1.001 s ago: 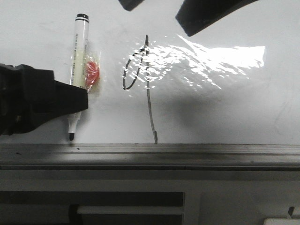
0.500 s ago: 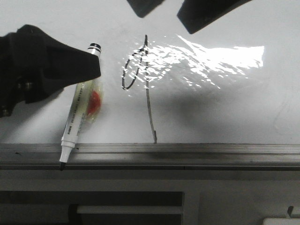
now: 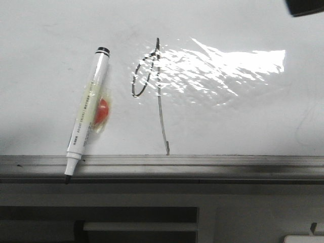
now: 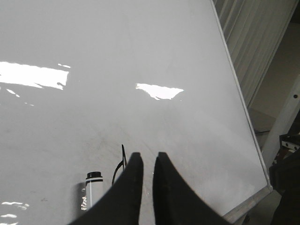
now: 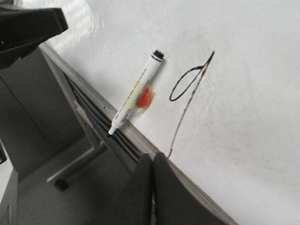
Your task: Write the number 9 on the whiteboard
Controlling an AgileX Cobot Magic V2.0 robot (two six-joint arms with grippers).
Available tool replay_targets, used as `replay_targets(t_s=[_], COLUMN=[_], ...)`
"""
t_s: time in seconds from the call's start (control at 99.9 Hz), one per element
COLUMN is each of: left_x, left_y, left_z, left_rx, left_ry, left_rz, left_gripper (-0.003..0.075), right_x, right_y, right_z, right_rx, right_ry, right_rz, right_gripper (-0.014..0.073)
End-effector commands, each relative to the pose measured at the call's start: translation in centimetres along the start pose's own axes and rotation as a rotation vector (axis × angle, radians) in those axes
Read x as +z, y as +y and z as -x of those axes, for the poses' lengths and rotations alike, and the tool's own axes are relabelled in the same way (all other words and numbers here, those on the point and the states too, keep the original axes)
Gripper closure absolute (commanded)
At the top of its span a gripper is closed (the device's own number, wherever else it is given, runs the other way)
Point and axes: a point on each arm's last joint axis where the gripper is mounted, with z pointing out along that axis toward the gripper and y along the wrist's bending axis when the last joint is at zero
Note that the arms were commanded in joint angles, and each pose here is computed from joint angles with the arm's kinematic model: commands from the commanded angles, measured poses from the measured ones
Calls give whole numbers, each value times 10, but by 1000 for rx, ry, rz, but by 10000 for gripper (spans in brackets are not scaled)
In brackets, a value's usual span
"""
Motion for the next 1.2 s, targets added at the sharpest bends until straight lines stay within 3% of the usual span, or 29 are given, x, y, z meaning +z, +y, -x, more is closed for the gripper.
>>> replay_targets(t_s=[0.0, 0.23, 0.49, 1.041, 1.191], left_x=[-13, -43, -43, -44, -52], left_y=[-2, 6, 7, 7, 6], left_z=[7, -15, -17, -18, -10], left_rx=[10, 10, 8, 8, -2], left_ry=[-102, -47, -38, -34, -85], left_rz=[-38, -22, -17, -16, -28], left_gripper=[741, 741, 741, 741, 741], right_x=[-23, -60, -83, -83, -83], right_y=[-2, -2, -1, -1, -1], right_z=[-2, -48, -59, -59, -59], right_rx=[-33, -47, -54, -54, -54], right_ry=[-219, -394, -530, -535, -535], right_rz=[-30, -29, -23, -23, -23], right_gripper=[656, 656, 656, 656, 656])
